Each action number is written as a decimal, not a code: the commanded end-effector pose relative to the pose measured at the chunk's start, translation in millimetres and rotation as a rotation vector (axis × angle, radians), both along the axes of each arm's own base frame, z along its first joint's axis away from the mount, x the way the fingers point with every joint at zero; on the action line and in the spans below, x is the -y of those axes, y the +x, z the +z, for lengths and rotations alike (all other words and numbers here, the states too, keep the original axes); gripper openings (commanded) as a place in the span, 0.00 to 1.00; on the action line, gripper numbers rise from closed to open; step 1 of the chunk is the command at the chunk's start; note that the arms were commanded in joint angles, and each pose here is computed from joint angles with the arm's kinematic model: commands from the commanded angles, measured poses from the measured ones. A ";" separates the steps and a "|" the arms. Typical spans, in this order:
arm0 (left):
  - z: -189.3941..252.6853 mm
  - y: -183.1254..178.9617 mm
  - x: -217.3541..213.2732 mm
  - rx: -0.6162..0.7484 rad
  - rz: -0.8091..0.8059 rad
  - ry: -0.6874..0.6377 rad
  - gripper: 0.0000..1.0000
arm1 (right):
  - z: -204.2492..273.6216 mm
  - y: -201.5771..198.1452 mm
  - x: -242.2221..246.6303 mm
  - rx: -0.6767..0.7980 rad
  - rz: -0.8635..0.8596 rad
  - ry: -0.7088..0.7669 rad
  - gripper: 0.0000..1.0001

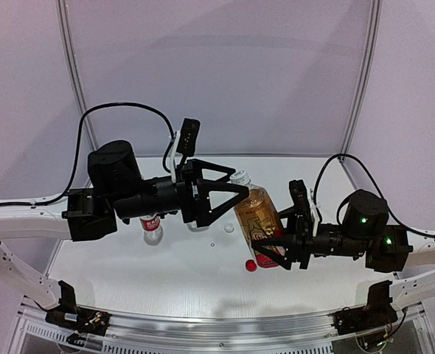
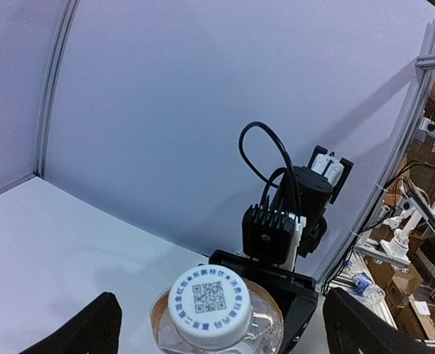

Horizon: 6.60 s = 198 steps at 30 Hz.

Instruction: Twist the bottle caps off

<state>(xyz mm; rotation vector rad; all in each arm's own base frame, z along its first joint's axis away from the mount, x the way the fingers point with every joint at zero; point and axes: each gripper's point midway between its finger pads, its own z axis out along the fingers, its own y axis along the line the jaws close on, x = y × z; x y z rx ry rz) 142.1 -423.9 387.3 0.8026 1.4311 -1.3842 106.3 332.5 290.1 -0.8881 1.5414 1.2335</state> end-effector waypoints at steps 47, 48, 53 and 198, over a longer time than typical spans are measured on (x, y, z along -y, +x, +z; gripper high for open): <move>-60.5 56.6 -18.3 -0.311 0.485 0.247 0.00 | -25.3 54.9 2.3 -0.016 -0.302 -0.164 0.44; -64.8 57.4 -18.6 -0.334 0.500 0.246 0.00 | -28.4 56.1 1.4 -0.018 -0.306 -0.177 0.44; -68.1 58.2 -18.8 -0.365 0.510 0.220 0.08 | -30.1 57.9 1.5 -0.019 -0.316 -0.188 0.44; 27.8 -8.1 -20.2 0.107 -0.185 -0.031 0.50 | 4.6 -28.8 -17.6 -0.028 0.196 -0.024 0.00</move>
